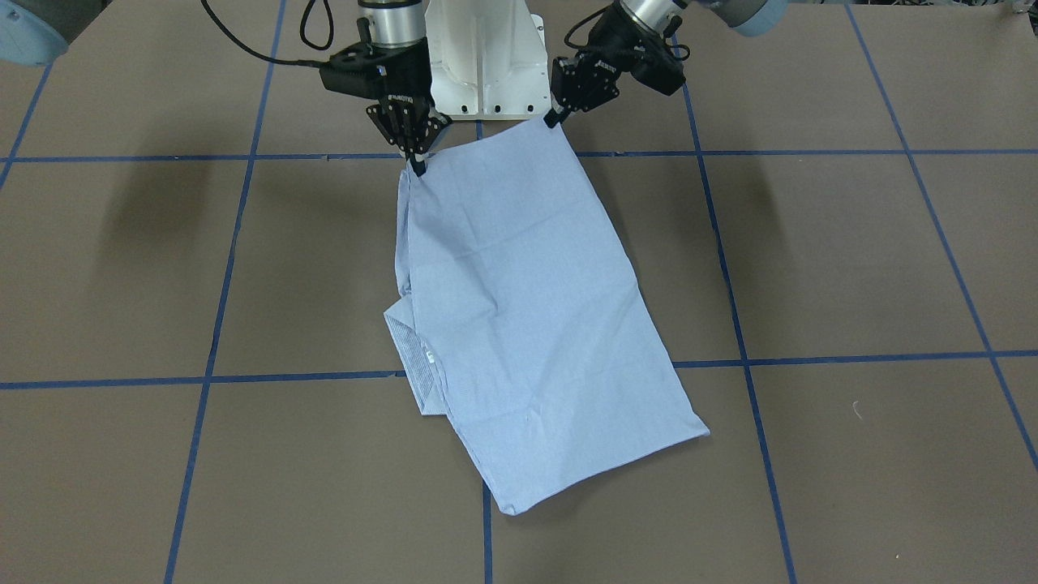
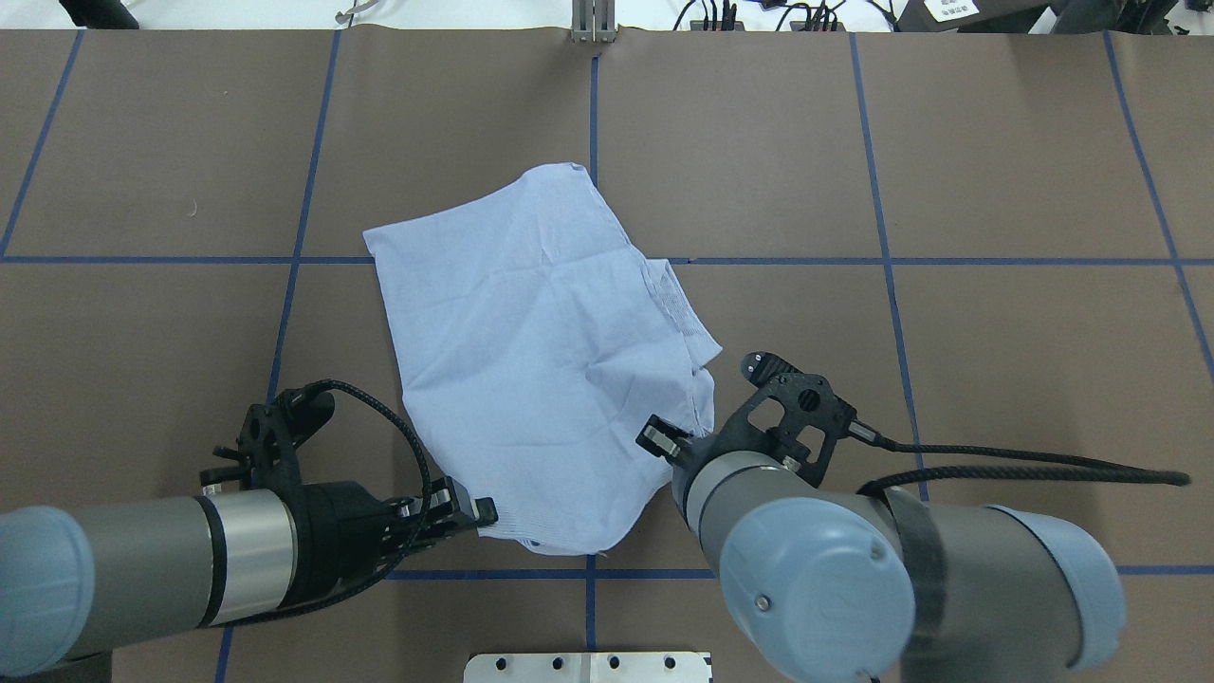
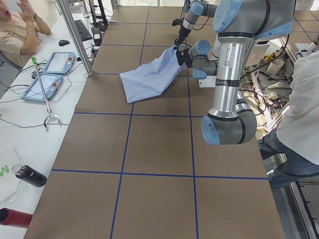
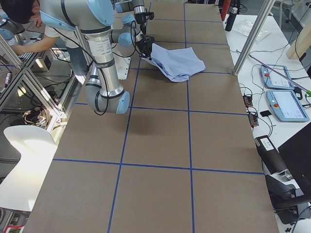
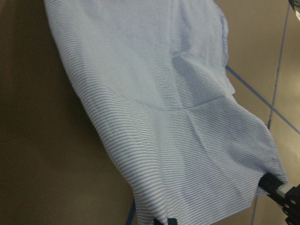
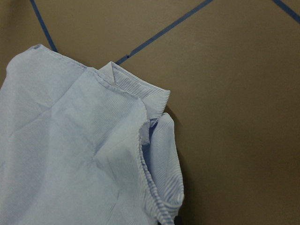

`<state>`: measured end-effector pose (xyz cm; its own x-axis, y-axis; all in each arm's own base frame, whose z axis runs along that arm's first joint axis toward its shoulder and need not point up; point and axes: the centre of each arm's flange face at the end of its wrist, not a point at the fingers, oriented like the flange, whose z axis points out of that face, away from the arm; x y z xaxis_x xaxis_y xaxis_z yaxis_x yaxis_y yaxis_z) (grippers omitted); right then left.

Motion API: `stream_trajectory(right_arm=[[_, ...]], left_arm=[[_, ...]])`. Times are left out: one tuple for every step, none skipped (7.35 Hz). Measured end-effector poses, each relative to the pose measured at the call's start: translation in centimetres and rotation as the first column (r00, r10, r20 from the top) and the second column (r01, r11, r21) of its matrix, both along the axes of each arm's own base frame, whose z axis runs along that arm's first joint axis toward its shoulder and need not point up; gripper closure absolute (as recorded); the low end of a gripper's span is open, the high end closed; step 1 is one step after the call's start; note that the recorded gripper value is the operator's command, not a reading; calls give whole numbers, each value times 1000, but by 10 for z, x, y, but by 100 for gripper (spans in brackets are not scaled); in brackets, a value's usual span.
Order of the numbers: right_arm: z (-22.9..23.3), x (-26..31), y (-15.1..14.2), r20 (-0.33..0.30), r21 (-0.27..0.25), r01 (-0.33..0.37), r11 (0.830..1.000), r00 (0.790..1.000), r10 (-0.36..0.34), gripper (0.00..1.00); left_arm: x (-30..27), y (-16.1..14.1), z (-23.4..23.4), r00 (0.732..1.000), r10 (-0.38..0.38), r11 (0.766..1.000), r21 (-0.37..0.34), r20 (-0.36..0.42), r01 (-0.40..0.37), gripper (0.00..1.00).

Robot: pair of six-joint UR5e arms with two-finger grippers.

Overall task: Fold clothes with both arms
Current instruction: 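Lift the near edge with both grippers and fold it away from the robot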

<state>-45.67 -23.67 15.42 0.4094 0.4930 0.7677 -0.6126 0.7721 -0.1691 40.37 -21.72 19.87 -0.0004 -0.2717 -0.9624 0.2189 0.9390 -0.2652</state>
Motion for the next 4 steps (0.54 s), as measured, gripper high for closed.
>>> stream_trajectory(right_arm=[[-6, 14, 12, 1, -3, 10, 1000, 1000, -10, 100], [-6, 15, 13, -14, -2, 10, 1000, 1000, -10, 100], [-4, 4, 6, -46, 13, 6, 1000, 999, -5, 100], [-7, -12, -10, -82, 40, -7, 999, 997, 10, 100]], left_arm=[[-11, 10, -14, 1000, 19, 1000, -6, -8, -19, 100], [-17, 14, -20, 999, 26, 1000, -11, 20, -26, 100], [-16, 11, -19, 997, 22, 1000, -16, 74, -21, 100], [-14, -1, -15, 991, -4, 1000, -13, 136, 6, 100]])
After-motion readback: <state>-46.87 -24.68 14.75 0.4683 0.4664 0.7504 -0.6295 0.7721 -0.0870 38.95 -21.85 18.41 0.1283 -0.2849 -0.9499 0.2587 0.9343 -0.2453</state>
